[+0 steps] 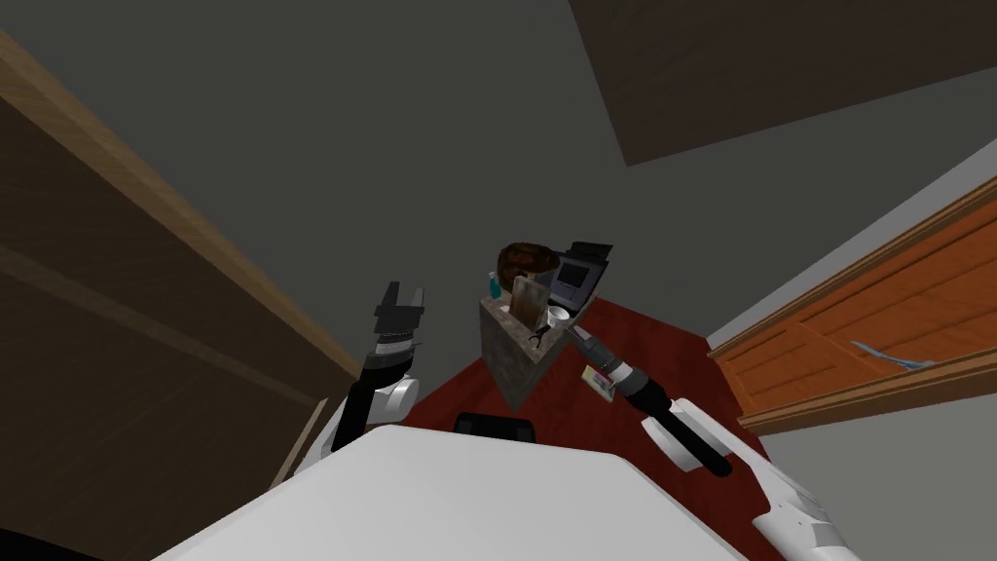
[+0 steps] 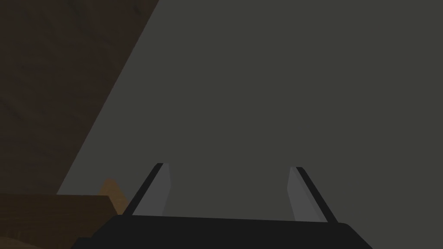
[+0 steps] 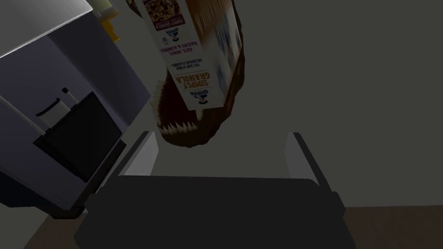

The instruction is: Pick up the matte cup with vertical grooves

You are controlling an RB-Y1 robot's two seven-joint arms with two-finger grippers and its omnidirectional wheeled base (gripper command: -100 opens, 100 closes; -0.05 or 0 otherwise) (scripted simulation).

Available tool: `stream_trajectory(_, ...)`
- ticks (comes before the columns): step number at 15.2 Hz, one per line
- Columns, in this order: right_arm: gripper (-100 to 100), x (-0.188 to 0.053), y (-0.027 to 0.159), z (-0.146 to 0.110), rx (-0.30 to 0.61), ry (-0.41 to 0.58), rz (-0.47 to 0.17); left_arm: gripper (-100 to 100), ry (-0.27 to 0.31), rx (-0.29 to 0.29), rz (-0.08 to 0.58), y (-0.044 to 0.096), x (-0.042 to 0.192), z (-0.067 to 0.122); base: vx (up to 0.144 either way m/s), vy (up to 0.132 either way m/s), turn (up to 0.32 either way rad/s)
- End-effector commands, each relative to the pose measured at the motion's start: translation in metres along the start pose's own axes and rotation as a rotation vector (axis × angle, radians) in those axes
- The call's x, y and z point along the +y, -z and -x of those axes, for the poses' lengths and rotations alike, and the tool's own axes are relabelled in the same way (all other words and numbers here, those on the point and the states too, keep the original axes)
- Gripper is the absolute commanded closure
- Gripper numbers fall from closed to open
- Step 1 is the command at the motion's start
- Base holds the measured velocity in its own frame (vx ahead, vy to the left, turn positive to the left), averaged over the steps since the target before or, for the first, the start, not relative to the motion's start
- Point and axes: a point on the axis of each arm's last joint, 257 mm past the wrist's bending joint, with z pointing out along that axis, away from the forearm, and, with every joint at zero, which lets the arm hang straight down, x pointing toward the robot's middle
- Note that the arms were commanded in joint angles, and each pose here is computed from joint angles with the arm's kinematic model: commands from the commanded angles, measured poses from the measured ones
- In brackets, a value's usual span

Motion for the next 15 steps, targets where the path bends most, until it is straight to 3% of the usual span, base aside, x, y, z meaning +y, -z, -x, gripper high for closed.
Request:
stream_trajectory(1, -100, -0.017, 0.008, -0.010, 0.066, 0.064, -0.016, 0, 0.000, 0.000, 0.000, 0.000, 0.000, 0.000, 0.027, 0.070, 0.087)
stream_trajectory(3, -100, -0.018, 0.009, -0.009, 0.084, 0.082, -0.011, 0, 0.000, 0.000, 0.000, 0.000, 0.000, 0.000, 0.022, 0.068, 0.077)
stream_trajectory(4, -100, -0.034, 0.018, -0.016, 0.136, 0.132, -0.026, 0, 0.000, 0.000, 0.000, 0.000, 0.000, 0.000, 0.024, 0.080, 0.114)
stream_trajectory(9, -100, -0.052, 0.029, -0.019, 0.224, 0.218, -0.031, 0, 0.000, 0.000, 0.000, 0.000, 0.000, 0.000, 0.028, 0.074, 0.088)
stream_trajectory(10, -100, -0.068, 0.040, -0.025, 0.278, 0.266, -0.045, 0, 0.000, 0.000, 0.000, 0.000, 0.000, 0.000, 0.039, 0.068, 0.115)
stream_trajectory(12, -100, -0.070, 0.041, -0.022, 0.295, 0.285, -0.040, 0, 0.000, 0.000, 0.000, 0.000, 0.000, 0.000, 0.038, 0.054, 0.063)
stream_trajectory(15, -100, -0.099, 0.065, -0.029, 0.416, 0.393, -0.054, 0, 0.000, 0.000, 0.000, 0.000, 0.000, 0.000, 0.001, 0.025, 0.007)
